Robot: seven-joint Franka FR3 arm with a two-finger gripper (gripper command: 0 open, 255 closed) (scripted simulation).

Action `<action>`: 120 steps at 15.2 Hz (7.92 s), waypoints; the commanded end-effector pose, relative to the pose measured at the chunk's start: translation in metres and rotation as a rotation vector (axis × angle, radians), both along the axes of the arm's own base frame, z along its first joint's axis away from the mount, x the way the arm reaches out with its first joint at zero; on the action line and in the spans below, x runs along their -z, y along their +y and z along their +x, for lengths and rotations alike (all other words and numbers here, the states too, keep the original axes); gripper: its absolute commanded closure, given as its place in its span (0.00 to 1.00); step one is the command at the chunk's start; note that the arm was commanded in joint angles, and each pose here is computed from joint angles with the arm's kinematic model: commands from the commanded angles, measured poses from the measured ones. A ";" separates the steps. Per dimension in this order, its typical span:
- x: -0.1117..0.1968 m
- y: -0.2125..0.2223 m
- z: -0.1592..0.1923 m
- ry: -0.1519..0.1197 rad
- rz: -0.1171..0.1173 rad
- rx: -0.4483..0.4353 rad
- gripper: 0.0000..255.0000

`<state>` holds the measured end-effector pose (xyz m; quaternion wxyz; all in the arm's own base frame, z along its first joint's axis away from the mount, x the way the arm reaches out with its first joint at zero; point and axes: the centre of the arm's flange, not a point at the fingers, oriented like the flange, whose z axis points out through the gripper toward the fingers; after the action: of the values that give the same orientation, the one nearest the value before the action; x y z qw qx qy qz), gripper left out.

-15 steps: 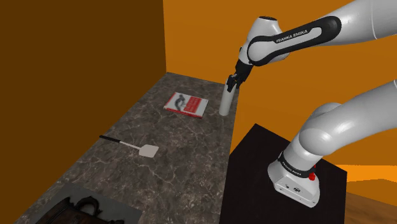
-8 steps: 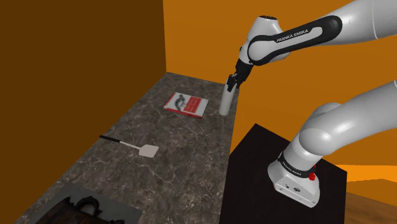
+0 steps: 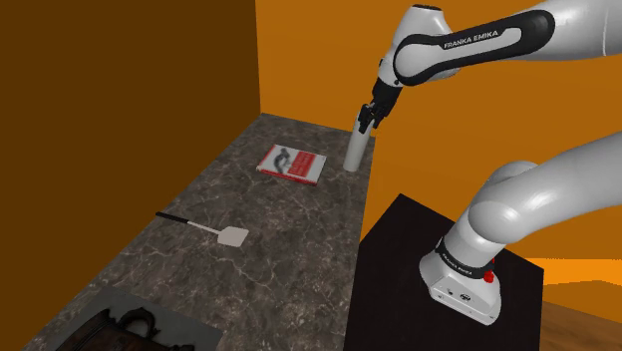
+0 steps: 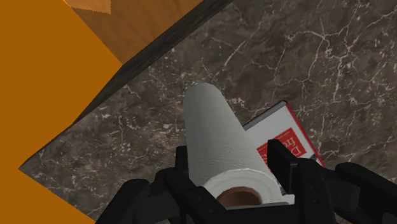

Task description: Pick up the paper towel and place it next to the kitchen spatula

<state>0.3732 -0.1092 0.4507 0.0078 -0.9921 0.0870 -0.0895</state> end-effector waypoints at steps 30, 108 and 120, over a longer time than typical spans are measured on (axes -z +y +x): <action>-0.164 0.000 0.001 0.000 0.000 0.000 1.00; -0.069 0.366 0.125 0.000 0.000 0.000 1.00; -0.006 0.366 0.125 0.000 0.000 0.000 1.00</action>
<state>0.4992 0.2561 0.4631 0.0078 -0.9922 0.0870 -0.0891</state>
